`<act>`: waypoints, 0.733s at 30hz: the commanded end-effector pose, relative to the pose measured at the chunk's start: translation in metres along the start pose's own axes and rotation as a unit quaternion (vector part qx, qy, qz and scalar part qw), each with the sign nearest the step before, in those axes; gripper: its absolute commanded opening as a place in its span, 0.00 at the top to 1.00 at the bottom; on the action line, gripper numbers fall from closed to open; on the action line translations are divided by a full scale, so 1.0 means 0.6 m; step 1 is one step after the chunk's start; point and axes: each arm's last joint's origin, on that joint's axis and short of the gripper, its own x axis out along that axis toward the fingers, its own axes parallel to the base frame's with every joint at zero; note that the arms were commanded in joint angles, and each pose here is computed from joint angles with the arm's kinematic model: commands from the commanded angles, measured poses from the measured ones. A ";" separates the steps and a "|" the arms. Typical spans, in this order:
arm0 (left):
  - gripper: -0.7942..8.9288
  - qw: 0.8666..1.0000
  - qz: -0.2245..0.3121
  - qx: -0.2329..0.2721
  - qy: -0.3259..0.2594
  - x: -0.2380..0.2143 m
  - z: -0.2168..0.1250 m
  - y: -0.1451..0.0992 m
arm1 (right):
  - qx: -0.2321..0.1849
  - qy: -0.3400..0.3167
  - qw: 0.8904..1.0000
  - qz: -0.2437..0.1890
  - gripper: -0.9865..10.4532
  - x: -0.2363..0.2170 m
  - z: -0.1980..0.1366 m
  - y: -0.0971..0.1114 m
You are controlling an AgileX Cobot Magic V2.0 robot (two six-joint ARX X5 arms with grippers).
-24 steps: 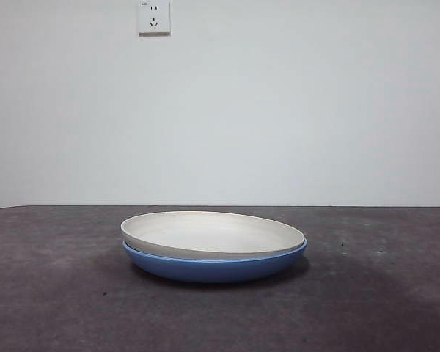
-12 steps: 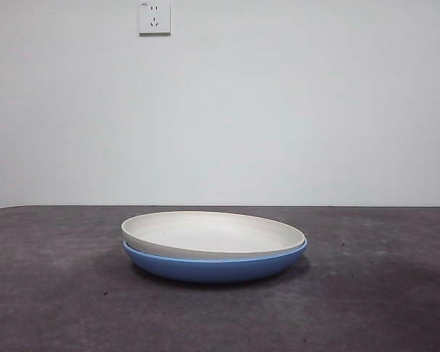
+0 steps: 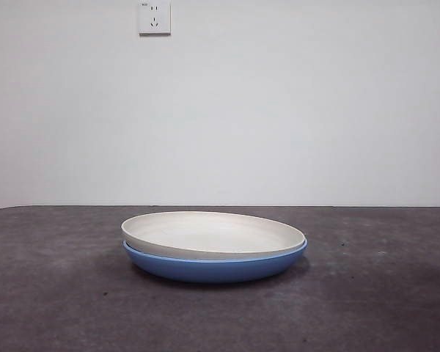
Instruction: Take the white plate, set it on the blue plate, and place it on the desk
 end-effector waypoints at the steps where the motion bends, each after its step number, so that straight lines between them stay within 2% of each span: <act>1: 0.89 1.000 0.001 -0.001 0.003 0.003 -0.009 0.001 | -0.002 0.009 1.000 -0.004 0.88 0.001 -0.005 0.000; 22: 0.89 1.000 0.001 -0.001 0.003 0.003 -0.009 0.001 | -0.002 -0.005 1.000 -0.004 0.88 0.001 -0.001 0.000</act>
